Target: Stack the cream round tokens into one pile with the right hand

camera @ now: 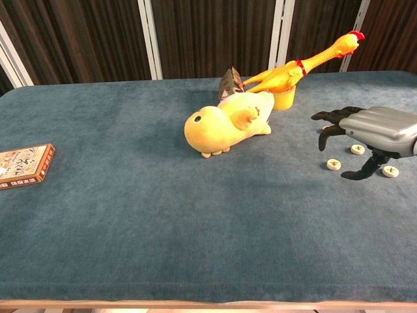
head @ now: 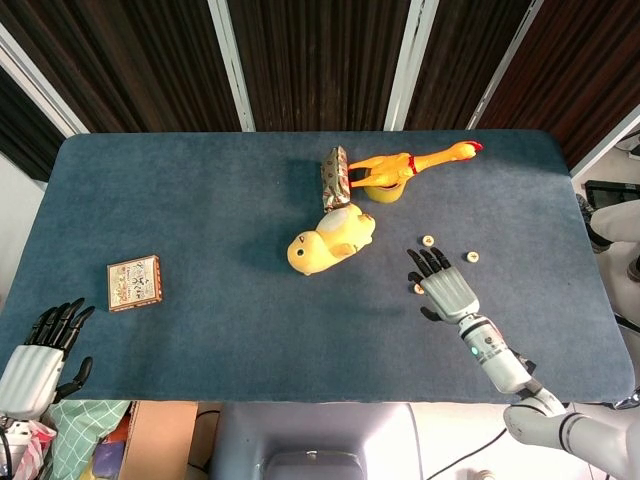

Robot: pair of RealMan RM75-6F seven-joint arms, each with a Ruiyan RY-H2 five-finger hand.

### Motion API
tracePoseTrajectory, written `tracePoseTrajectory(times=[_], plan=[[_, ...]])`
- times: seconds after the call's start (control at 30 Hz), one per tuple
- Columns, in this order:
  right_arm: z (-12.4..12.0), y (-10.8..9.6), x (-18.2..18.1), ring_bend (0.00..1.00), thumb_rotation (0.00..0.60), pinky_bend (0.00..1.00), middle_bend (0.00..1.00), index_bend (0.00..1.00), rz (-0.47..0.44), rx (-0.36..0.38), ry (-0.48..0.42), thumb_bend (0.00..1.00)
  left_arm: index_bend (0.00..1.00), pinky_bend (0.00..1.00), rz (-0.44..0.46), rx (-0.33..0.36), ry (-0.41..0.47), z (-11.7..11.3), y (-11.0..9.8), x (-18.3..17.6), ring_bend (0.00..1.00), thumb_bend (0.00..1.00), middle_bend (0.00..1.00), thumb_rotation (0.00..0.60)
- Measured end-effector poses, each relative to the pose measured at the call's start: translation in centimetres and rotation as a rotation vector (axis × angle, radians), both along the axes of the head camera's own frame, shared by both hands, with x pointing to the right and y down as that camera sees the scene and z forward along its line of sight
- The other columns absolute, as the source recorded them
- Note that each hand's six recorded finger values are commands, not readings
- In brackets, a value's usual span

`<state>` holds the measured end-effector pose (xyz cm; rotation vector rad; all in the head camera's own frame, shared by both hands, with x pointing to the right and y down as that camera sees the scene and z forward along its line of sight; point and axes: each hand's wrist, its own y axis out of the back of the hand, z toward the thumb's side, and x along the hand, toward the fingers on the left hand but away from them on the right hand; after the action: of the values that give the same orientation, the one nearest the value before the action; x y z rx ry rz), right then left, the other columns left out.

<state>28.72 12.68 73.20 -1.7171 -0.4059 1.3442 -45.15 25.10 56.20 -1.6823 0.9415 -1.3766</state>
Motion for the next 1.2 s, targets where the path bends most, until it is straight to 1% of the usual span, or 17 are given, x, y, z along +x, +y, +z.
tracePoseTrajectory(times=[0.2, 0.4, 0.8, 1.2], plan=[[1.3, -0.6, -0.1, 0.00, 0.600, 0.00, 0.03, 0.52, 0.001, -0.007, 0.034, 0.52, 0.00, 0.09, -0.011, 0.001, 0.002, -0.3, 0.2, -0.3, 0.00, 0.45, 0.00, 0.600], [1.9, -0.8, 0.0, 0.00, 0.600, 0.00, 0.03, 0.52, 0.015, -0.020, 0.041, 0.52, 0.00, 0.09, -0.011, -0.001, 0.004, -0.2, 0.1, -0.3, 0.00, 0.45, 0.00, 0.600], [2.5, -0.9, 1.1, 0.00, 0.600, 0.00, 0.03, 0.51, 0.035, -0.034, 0.090, 0.52, 0.00, 0.09, -0.010, -0.004, 0.006, -0.2, 0.1, -0.2, 0.00, 0.45, 0.00, 0.600], [2.9, -1.0, 0.9, 0.00, 0.600, 0.00, 0.03, 0.53, 0.043, -0.032, 0.097, 0.50, 0.00, 0.09, -0.017, -0.004, 0.007, -0.2, 0.0, -0.3, 0.00, 0.45, 0.00, 0.600]])
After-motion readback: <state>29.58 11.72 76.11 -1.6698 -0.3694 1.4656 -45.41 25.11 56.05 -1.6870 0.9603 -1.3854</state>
